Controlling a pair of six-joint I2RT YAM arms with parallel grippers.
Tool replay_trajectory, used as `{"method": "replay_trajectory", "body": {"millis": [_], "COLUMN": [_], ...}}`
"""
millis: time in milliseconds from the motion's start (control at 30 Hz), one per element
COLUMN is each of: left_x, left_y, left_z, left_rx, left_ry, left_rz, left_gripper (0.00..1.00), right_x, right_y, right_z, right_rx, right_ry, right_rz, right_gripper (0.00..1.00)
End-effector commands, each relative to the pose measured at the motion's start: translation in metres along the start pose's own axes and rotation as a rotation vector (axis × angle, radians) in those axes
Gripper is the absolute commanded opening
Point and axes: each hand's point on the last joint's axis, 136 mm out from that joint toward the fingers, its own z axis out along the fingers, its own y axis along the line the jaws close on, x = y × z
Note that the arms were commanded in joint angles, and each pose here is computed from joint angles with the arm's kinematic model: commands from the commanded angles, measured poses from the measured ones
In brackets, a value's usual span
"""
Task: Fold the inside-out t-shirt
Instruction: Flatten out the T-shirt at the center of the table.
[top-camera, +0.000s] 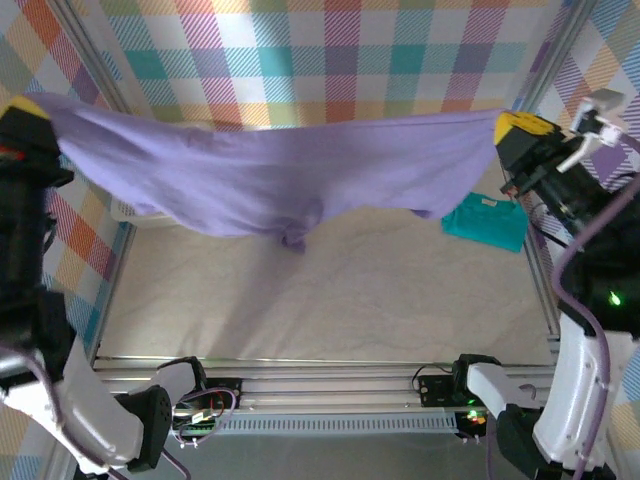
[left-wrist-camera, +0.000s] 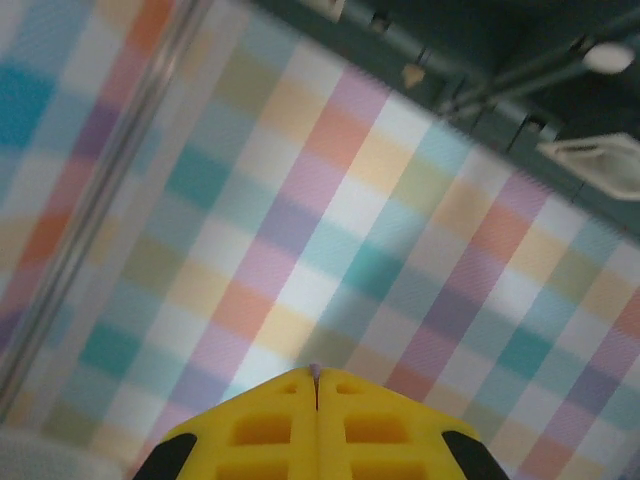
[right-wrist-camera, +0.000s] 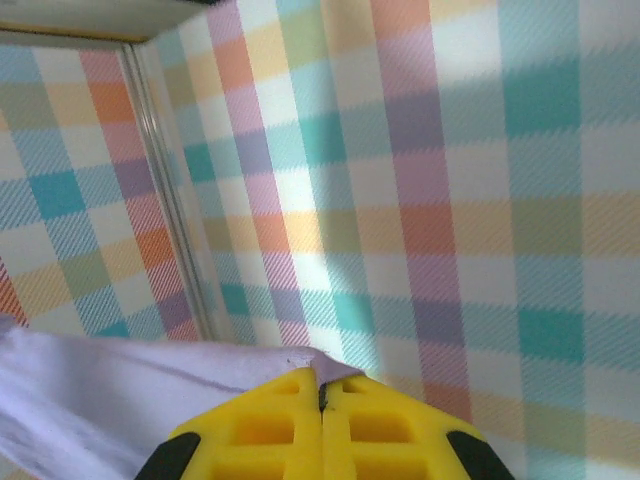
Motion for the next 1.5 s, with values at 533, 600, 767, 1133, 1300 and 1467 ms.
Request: {"method": "replay_trajectory", "body": {"millis": [533, 600, 767, 1133, 1300, 1467], "left_x": [0.150, 0.152, 0.126, 0.006, -0.037, -0.054], "left_y": [0.106, 0.102, 0.083, 0.016, -0.005, -0.016], "left_z": [0.184, 0.188, 0.166, 0.020, -0.031, -0.023], "left_rx": [-0.200, -0.188, -0.158, -0.061, -0.029, -0.001], "left_ry": [0.336, 0.344, 0.296, -0.003, -0.147, -0.193], "left_rz": [0.027, 0.029, 0.042, 0.107, 0.125, 0.135], "left_gripper": [0.00, 0.00, 0.00, 0.00, 0.00, 0.00], "right_x": [0.100, 0.099, 0.081, 0.018, -0.019, -0.043], "right_y": [-0.135, -0.137, -0.120, -0.037, -0.001, 0.005], "right_z": [0.121, 0.124, 0.108, -0.002, -0.042, -0.047], "right_rx": [0.151, 0.151, 0.144, 0.194, 0.193, 0.203], "right_ry": [0.212, 0.214, 0.199, 0.048, -0.046, -0.090], "right_rz": [0.177, 0.174, 0.138, -0.023, -0.091, -0.130], "right_gripper": [0.00, 0.00, 0.00, 0.00, 0.00, 0.00]}}
